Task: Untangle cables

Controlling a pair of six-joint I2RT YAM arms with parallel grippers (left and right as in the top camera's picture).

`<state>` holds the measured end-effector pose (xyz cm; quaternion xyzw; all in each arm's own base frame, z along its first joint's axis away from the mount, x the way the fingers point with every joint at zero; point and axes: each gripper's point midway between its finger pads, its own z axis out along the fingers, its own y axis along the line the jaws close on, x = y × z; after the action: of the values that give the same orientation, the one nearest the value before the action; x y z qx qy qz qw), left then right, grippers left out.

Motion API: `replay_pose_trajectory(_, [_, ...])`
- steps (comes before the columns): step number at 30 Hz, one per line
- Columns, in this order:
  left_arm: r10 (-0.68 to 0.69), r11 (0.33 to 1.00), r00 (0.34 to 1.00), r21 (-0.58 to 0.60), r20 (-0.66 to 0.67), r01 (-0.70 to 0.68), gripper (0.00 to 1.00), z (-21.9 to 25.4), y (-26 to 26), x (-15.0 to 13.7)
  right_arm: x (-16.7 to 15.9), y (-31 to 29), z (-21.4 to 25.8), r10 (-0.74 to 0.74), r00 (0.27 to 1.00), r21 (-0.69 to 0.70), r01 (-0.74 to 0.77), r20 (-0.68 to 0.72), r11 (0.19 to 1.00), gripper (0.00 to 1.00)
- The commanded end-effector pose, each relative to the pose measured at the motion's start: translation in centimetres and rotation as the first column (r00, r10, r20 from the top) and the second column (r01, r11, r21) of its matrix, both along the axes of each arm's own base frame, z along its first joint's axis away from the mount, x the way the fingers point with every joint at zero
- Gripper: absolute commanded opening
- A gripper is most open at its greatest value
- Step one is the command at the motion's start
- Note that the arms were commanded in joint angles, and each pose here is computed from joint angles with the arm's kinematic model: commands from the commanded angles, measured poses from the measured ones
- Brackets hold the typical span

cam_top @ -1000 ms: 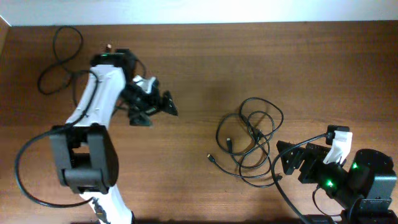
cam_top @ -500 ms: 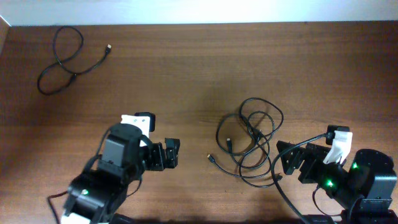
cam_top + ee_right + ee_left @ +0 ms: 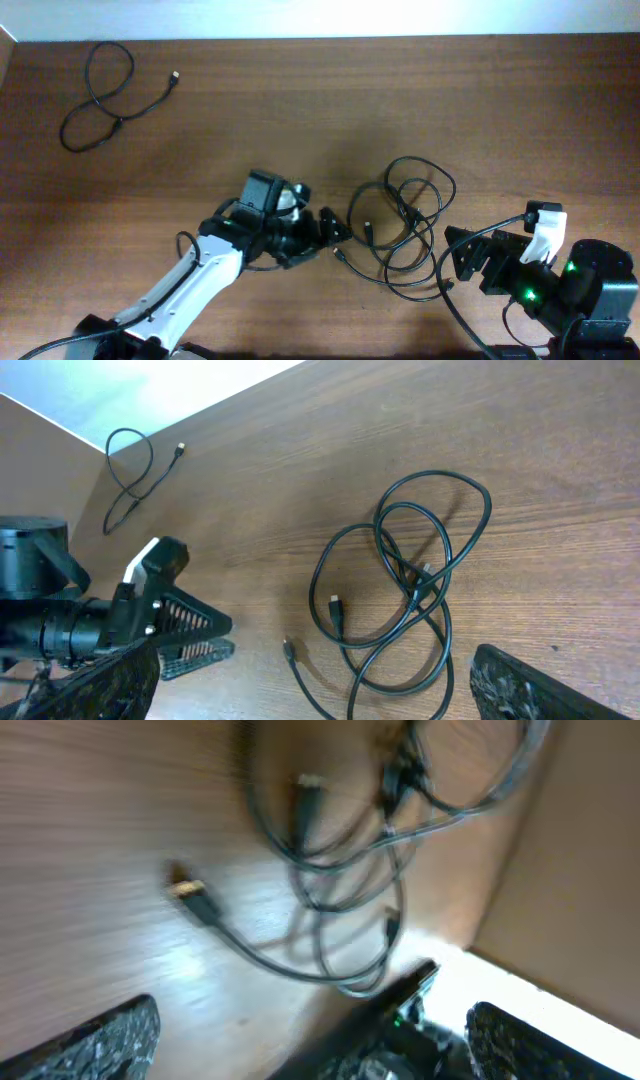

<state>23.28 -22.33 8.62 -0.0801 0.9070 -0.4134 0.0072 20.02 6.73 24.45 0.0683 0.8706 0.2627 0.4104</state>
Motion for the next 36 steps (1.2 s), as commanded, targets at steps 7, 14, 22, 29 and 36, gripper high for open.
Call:
replay_pose_trajectory(7, [-0.230,0.967,0.937,-0.046,0.263,0.250,0.99,2.4,-7.4,-2.5,0.0,-0.1,0.2,0.005,1.000,-0.010,-0.005,0.016,1.000,0.99])
replay_pose_trajectory(14, [-0.177,0.963,0.979,0.223,0.098,0.151,0.99,-2.6,-2.7,-3.7,0.3,-0.1,0.6,0.003,0.999,-0.008,-0.003,0.035,1.000,0.98])
replay_pose_trajectory(22, [-0.216,0.946,0.975,0.256,0.049,0.197,0.99,-3.2,-2.6,-5.6,3.7,-1.0,-3.6,-0.047,0.985,-0.028,0.043,-0.167,0.999,0.64])
replay_pose_trajectory(29, [-0.215,0.944,0.971,0.276,0.104,0.179,0.99,-3.1,-3.0,-4.8,9.0,-1.2,-16.5,-0.091,0.794,-0.008,0.108,-0.601,0.994,0.47])
replay_pose_trajectory(36, [-0.204,0.941,0.972,0.298,0.117,0.161,0.99,-3.3,-2.7,-4.4,13.1,-3.4,-19.7,-0.367,0.704,-0.067,0.415,-0.607,0.907,0.41])
